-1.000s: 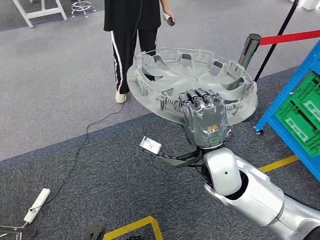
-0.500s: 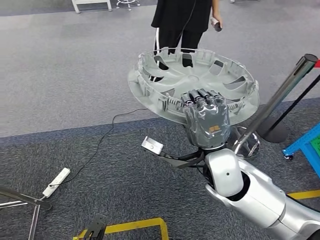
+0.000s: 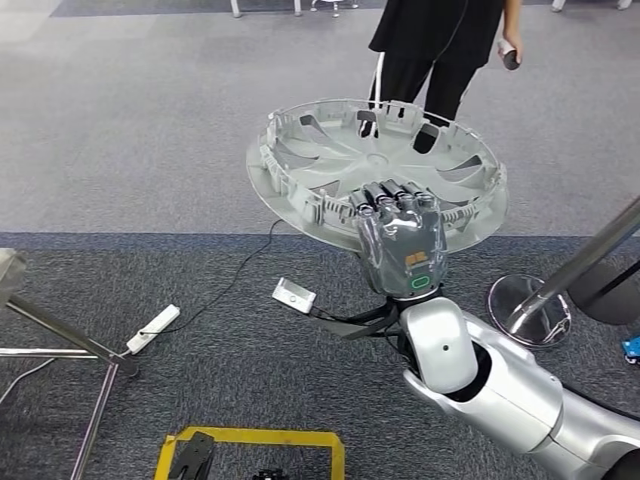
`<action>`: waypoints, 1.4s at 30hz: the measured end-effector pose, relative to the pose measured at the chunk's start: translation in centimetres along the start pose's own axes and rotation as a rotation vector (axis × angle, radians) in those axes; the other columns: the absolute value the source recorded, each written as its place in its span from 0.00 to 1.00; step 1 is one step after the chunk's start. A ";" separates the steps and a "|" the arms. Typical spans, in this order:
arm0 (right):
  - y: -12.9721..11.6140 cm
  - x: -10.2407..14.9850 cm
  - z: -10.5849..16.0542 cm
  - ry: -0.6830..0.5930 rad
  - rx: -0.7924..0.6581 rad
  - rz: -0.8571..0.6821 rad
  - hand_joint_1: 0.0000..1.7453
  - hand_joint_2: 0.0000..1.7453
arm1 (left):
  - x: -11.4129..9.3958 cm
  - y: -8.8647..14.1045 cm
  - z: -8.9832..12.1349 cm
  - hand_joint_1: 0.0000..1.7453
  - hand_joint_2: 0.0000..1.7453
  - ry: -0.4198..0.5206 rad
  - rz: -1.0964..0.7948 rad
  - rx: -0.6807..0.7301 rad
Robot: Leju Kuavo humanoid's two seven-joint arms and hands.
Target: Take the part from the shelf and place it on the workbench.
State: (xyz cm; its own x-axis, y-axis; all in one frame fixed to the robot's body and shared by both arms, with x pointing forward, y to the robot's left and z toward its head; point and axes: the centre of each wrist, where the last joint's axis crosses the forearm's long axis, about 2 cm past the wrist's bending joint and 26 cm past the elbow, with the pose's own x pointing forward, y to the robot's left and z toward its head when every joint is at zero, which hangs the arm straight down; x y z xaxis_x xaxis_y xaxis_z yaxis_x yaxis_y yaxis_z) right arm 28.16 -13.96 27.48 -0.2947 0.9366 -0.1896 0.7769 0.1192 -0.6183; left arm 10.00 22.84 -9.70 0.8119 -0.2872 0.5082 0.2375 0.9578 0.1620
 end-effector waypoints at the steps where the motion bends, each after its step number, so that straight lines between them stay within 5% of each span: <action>1: 0.0 0.0 0.0 -0.001 0.000 -0.001 1.00 1.00 | 0.0 0.0 0.0 0.00 0.00 0.000 0.000 0.000; 42: 0.9 0.7 -1.7 -0.053 -0.014 -0.010 1.00 1.00 | 1.5 0.6 -0.5 0.00 0.00 0.020 0.036 0.014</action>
State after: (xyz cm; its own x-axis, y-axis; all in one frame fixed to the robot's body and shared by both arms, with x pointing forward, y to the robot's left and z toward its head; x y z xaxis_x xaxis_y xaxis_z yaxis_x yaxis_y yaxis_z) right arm 29.57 -12.60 28.10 -0.3314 0.9165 -0.2240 0.7811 0.1334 -0.6100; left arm 11.61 22.96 -9.33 0.8301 -0.2527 0.4970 0.2011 0.9671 0.1557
